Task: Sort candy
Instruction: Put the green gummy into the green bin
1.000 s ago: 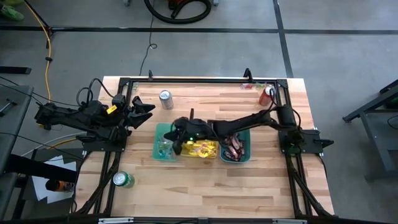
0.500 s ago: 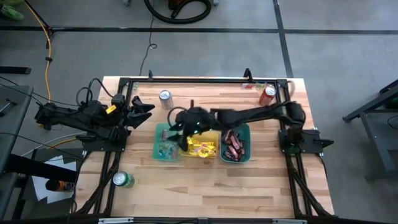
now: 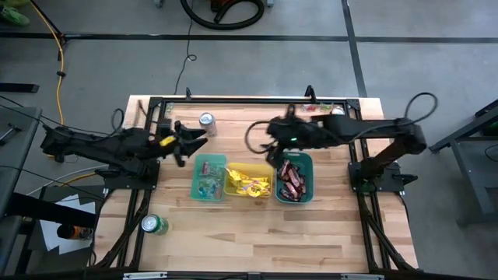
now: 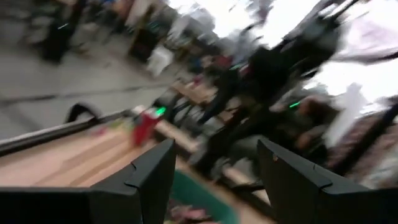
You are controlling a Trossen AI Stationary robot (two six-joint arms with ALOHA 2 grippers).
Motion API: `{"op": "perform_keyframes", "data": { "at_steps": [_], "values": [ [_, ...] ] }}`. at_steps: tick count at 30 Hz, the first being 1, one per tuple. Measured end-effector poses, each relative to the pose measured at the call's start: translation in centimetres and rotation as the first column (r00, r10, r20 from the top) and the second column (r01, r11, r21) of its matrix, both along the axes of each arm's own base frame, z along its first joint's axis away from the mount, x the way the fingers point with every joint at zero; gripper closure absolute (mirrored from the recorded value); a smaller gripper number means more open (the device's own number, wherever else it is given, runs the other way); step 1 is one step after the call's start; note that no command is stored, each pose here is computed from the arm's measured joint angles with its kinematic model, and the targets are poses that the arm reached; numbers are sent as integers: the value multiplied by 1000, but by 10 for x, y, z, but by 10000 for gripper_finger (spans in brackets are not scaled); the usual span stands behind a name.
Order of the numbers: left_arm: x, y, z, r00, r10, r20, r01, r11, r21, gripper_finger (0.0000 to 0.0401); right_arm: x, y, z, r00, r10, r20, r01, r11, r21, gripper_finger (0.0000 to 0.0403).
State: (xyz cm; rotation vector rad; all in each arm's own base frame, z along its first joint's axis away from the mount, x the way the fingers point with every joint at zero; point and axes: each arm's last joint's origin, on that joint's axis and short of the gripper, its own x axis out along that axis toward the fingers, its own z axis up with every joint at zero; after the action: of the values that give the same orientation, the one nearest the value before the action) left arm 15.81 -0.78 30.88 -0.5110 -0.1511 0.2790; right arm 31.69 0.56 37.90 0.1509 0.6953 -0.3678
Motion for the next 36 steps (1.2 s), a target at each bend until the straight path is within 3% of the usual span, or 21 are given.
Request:
{"op": "perform_keyframes", "data": {
  "at_steps": [4,6,10,13,16,18,24,27,36],
  "values": [
    [22,22,10,968,130,-215,-143,989,-45,190,-35,-11,-1,990,-134,30,136,990,-40,176],
    [30,42,16,905,225,-360,-250,968,-24,190,-51,-19,-4,978,-201,51,203,978,-40,176],
    [39,95,30,716,408,-566,-454,889,67,190,-77,-36,-11,962,-257,95,259,966,-8,176],
    [36,139,35,528,529,-664,-605,783,143,190,-89,-47,-17,967,-229,114,229,973,17,176],
    [25,177,29,329,614,-717,-764,620,180,190,-96,-56,-21,977,-171,126,168,985,31,176],
    [18,195,20,241,634,-734,-840,516,169,190,-99,-61,-23,983,-130,127,125,991,42,176],
    [9,221,-17,121,546,-829,-961,274,40,190,-98,-74,-22,987,-12,158,4,999,47,176],
    [13,224,-41,52,497,-866,-975,212,63,190,-98,-79,-22,987,-1,160,-6,999,41,176],
    [12,215,-120,-75,375,-924,-996,25,91,190,-105,-99,-23,984,-74,161,67,996,53,176]
  ]
}}
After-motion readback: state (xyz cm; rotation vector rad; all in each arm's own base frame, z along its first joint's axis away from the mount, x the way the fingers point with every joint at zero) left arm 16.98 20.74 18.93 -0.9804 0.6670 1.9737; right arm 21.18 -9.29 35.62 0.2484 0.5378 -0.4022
